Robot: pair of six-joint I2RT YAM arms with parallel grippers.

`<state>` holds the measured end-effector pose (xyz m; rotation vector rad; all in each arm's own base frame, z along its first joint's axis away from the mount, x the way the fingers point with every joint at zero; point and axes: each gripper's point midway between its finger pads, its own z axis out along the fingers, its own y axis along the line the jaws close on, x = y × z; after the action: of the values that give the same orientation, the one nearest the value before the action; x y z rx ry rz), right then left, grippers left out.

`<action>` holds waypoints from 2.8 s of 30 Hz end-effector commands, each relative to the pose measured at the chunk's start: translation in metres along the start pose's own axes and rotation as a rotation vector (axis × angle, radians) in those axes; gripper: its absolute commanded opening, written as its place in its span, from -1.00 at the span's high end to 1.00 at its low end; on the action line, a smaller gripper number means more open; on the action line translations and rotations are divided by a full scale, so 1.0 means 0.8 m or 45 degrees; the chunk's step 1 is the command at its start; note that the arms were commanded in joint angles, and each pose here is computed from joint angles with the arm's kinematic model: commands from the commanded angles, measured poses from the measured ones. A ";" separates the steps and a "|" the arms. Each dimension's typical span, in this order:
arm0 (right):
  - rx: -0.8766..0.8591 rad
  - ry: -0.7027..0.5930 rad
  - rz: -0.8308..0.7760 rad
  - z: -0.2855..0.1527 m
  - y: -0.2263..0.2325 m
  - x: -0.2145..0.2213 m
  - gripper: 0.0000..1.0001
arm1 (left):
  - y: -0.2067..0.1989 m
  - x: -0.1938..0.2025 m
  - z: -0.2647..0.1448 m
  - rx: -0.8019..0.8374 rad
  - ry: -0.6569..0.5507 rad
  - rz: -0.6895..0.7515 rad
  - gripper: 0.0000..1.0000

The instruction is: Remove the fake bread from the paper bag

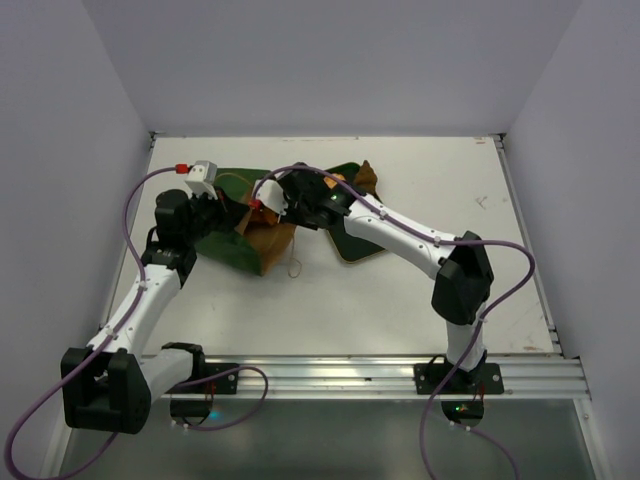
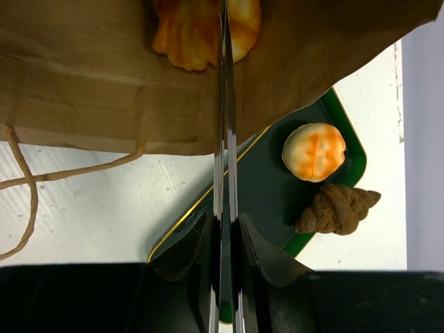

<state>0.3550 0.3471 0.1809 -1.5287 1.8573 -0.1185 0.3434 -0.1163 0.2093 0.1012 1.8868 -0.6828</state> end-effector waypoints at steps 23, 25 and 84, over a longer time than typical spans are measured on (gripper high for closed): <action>-0.148 -0.205 0.034 -0.093 0.018 -0.002 0.85 | -0.005 -0.041 -0.007 -0.008 -0.136 0.142 1.00; -0.095 -0.209 0.003 -0.088 0.012 -0.003 0.76 | -0.005 -0.042 -0.006 -0.006 -0.134 0.129 1.00; 0.376 0.036 -0.353 -0.048 0.011 0.003 0.69 | -0.010 -0.068 -0.004 -0.048 -0.138 -0.078 1.00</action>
<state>0.3217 0.3327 0.1862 -1.5809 1.5799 -0.4854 0.3566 -0.1109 0.2323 -0.0334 1.8817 -0.6900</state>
